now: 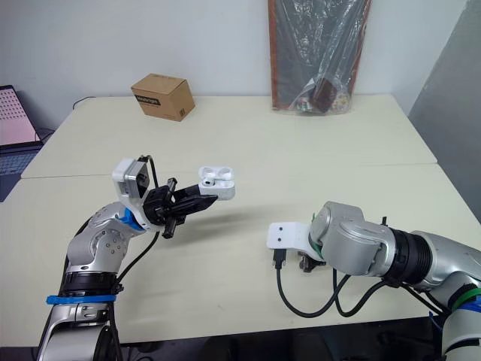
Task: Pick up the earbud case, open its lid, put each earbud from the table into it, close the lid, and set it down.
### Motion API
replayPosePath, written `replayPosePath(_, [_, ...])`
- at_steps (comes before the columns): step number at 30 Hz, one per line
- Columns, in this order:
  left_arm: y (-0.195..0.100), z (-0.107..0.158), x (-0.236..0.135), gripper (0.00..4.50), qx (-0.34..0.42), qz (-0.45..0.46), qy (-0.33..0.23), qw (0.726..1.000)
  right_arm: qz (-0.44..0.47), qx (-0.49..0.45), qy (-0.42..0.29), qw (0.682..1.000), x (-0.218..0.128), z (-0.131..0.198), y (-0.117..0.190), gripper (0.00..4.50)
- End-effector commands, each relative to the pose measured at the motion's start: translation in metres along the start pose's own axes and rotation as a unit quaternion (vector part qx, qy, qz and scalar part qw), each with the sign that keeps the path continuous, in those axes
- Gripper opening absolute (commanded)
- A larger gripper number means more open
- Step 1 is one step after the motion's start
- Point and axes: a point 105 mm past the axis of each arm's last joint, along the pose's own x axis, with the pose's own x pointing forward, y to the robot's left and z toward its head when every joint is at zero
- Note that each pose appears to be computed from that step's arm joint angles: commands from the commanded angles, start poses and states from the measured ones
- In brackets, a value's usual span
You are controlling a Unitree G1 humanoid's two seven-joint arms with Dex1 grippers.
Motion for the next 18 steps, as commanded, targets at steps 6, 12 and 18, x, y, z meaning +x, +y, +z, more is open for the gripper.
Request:
replayPosePath(6, [-0.0007,0.0081,0.0005,0.81,0.021,-0.003,-0.007,1.0,-0.006,-0.006,0.006,1.0,-0.0022,-0.0003,-0.001,1.92])
replayPosePath(12, [-0.0006,0.0083,0.0,0.81,0.022,-0.001,-0.007,1.0,-0.004,-0.008,0.007,1.0,-0.0016,0.0,0.0001,1.73])
replayPosePath(18, [-0.0004,0.0083,-0.0003,0.81,0.022,0.0,-0.006,1.0,-0.004,-0.01,0.009,1.0,-0.002,0.0004,0.0006,0.35])
